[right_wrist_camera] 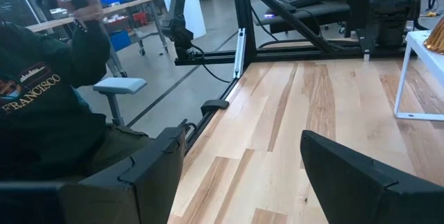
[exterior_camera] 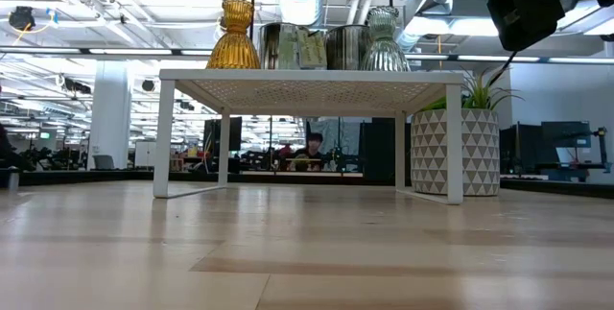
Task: Pick & Place candle stick holders
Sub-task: Put the yellow candle holder on the shelf
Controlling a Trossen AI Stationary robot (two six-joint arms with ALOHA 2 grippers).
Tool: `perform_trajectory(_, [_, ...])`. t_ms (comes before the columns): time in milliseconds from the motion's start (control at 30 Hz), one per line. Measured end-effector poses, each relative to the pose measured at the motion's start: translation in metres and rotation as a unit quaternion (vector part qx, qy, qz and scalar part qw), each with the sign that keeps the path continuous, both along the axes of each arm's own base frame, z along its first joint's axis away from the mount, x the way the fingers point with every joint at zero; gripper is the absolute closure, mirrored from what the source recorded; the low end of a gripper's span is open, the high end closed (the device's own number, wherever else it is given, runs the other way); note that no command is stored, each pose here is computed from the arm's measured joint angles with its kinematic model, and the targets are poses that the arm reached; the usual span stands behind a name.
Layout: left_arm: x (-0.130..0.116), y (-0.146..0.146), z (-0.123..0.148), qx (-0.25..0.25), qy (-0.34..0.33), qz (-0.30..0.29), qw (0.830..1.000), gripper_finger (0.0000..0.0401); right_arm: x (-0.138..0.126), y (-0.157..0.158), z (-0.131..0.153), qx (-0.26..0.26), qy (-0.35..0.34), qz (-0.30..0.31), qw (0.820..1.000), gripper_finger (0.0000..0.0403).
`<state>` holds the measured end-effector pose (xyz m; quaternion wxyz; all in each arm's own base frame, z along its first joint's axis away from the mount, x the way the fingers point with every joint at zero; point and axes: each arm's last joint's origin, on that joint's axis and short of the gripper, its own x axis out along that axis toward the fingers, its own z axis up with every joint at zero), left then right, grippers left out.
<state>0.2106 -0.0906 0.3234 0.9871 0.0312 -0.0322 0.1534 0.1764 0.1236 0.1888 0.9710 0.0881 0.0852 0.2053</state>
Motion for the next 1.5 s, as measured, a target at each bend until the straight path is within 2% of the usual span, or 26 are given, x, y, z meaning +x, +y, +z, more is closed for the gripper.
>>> perform_trajectory(200, [-0.005,-0.021,-0.004,0.005,0.009,-0.068,0.998,0.0264,0.000,0.000,0.000,0.000,0.000,0.000,1.000,0.0127])
perform_trajectory(367, [-0.012,-0.031,-0.005,0.002,0.009,-0.090,0.996,0.0327,0.000,0.000,0.000,0.000,0.000,0.000,1.000,0.0127])
perform_trajectory(567, [-0.012,-0.036,-0.012,-0.035,0.028,-0.101,0.994,0.0394,0.000,0.000,0.000,0.000,0.000,0.000,1.000,0.0127])
perform_trajectory(700, [-0.006,-0.039,-0.024,-0.054,0.055,-0.078,0.994,0.0395,0.000,0.000,0.000,0.000,0.000,0.000,1.000,0.0127])
perform_trajectory(900, [0.006,-0.042,-0.044,-0.045,0.077,0.001,0.996,0.0397,0.000,0.000,0.000,0.000,0.000,0.000,1.000,0.0127])
perform_trajectory(1133, [0.013,-0.036,-0.051,-0.037,0.083,0.060,0.994,0.0398,0.000,0.000,0.000,0.000,0.000,0.000,1.000,0.0127])
perform_trajectory(1500, [0.024,-0.014,-0.052,-0.036,0.088,0.099,0.991,0.0396,0.000,0.000,0.000,0.000,0.000,0.000,1.000,0.0127])
